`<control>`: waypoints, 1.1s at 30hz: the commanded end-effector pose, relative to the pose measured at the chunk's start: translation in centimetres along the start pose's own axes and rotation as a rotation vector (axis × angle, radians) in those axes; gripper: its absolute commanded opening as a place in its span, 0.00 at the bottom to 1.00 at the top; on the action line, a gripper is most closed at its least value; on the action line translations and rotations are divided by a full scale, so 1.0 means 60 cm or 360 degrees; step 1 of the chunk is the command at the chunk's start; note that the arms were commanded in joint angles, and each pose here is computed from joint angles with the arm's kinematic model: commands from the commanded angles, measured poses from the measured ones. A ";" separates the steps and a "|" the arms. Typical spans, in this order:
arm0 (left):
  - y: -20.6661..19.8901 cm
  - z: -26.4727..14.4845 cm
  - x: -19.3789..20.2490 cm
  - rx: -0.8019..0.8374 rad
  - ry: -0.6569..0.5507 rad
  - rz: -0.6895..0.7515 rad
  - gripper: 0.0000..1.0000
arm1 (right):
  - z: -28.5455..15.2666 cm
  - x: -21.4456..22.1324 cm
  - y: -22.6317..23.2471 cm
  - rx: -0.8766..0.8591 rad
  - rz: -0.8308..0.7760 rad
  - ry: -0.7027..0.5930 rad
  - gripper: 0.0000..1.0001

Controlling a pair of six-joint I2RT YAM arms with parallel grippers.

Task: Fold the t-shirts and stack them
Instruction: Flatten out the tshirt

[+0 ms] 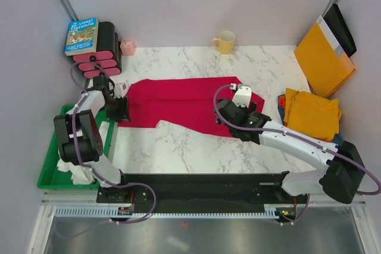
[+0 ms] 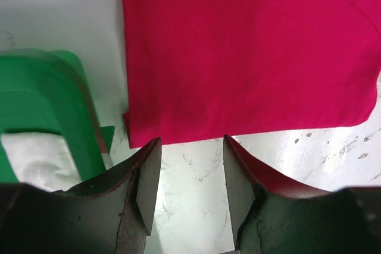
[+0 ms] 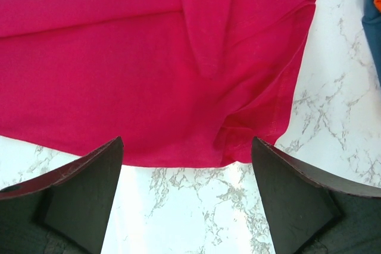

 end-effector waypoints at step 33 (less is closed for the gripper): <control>-0.106 0.064 -0.077 -0.0155 0.0063 0.0413 0.31 | -0.014 0.012 0.001 0.0033 -0.0002 -0.0027 0.96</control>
Point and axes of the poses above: each gripper's point midway between its finger pads, its own z axis out along the fingers, its own y axis along the line the jaws close on, x = y × z, the point moved 8 cm from there along -z, back along the fingers, and after that the axes turned 11 degrees about z, right-handed, at the moved point
